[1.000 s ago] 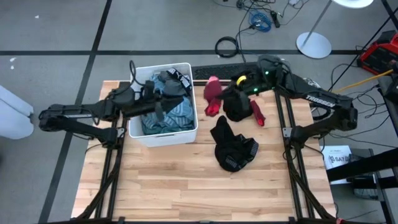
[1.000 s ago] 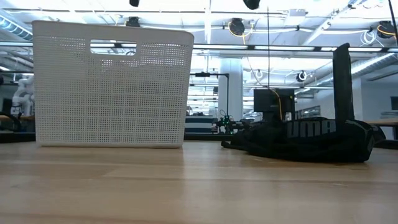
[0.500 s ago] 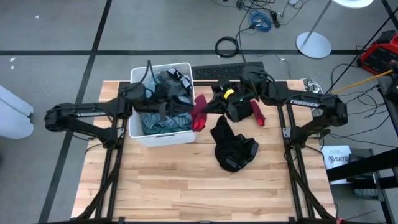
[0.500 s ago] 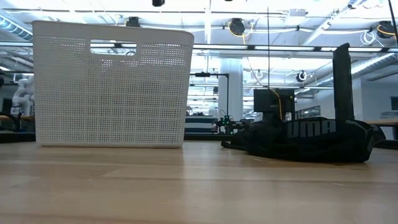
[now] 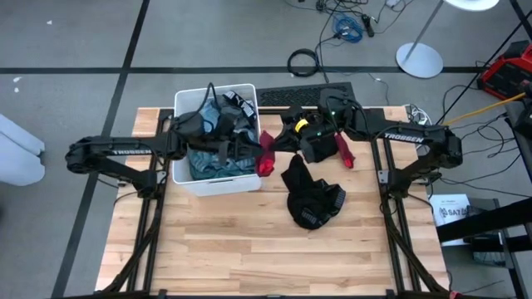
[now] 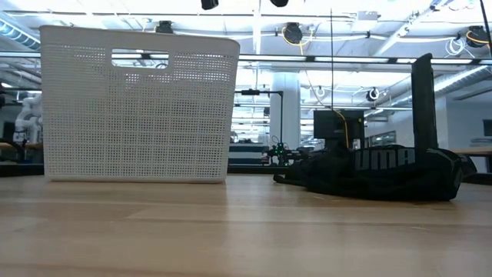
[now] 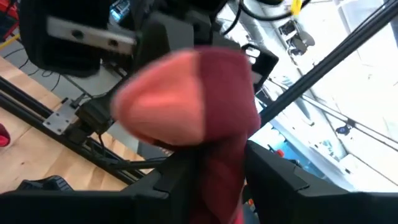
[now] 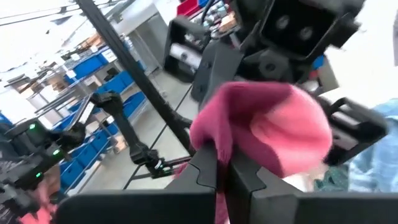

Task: Sort clothes
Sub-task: Put the left red sock into the white laundry bin

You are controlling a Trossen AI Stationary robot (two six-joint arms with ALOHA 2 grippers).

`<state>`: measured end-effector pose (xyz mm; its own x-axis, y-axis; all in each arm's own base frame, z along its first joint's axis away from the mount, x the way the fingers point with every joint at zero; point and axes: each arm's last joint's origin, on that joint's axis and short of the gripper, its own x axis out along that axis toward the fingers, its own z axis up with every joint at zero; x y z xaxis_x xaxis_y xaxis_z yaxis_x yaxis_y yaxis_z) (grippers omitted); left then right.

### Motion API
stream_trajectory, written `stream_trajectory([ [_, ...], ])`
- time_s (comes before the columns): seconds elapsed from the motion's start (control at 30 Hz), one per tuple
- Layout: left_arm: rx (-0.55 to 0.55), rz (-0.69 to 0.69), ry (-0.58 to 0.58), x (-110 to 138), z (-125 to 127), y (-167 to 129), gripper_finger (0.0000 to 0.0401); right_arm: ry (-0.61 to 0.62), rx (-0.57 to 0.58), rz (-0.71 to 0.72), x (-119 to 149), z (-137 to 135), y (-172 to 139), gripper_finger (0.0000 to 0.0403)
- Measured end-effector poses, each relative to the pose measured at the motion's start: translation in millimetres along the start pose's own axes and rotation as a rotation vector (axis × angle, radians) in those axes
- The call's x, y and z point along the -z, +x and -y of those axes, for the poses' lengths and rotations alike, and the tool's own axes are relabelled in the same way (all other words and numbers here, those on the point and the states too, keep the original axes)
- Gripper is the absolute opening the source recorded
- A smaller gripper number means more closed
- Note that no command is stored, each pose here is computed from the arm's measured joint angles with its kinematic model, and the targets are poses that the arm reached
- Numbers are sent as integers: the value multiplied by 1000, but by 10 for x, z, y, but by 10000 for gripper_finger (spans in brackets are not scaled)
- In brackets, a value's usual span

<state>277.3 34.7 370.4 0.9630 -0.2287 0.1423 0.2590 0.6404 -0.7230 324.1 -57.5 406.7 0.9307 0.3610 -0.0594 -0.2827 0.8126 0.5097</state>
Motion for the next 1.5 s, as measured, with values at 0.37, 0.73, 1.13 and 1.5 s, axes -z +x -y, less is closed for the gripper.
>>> stream_trajectory([
  [0.37,4,-21,19,2,-12,-5,145,5,34,24,-33,45,-34,0],
  [0.73,-60,26,52,-69,-91,-42,16,41,33,24,-34,46,-38,17],
  [1.13,-131,26,101,-167,-91,-222,8,134,251,-28,-117,255,-591,120],
  [1.5,-579,16,166,-144,25,-881,8,199,570,-62,-72,344,-1068,143],
])
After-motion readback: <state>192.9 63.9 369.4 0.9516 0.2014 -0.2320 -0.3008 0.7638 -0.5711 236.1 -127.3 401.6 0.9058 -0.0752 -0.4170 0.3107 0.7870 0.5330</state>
